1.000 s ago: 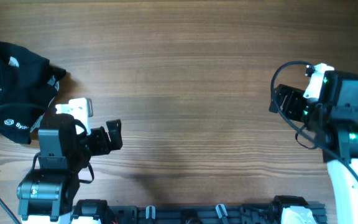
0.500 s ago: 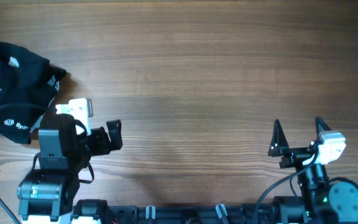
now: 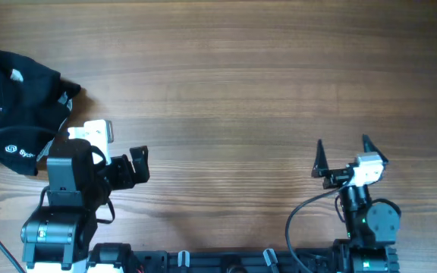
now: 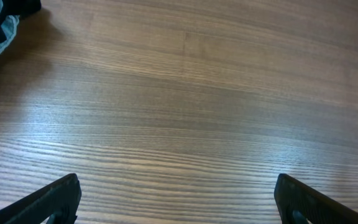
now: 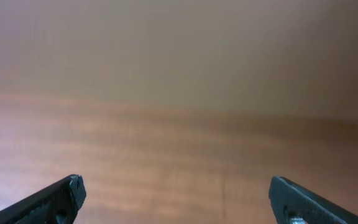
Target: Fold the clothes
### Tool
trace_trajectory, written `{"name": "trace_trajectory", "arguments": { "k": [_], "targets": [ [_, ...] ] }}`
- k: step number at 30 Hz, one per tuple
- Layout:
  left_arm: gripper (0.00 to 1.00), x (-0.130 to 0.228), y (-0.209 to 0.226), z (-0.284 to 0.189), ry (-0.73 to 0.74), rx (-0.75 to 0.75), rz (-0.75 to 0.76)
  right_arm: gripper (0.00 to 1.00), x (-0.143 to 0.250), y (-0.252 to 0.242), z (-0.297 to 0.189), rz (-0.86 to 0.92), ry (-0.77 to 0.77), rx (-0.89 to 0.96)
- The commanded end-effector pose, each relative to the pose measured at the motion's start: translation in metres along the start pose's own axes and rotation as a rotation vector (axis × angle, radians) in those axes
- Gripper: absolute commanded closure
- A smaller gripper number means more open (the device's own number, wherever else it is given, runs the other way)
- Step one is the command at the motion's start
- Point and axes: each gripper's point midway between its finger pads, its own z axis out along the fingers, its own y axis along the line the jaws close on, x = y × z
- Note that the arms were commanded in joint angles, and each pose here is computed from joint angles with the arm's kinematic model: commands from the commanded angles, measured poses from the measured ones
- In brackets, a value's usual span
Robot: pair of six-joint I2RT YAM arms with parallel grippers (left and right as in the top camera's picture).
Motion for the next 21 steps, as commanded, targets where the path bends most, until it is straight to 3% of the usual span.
{"name": "trace_trajectory", "arguments": {
  "k": [1, 21],
  "targets": [
    [0.0, 0.001, 0.0, 0.001, 0.002, -0.001, -0.01, 0.0, 0.0, 0.002, 0.0, -0.02, -0.002, -0.011],
    [0.0, 0.006, 0.003, -0.011, -0.037, -0.002, -0.009, 0.0, 0.0, 0.002, 0.001, -0.019, 0.002, -0.011]
  ]
}}
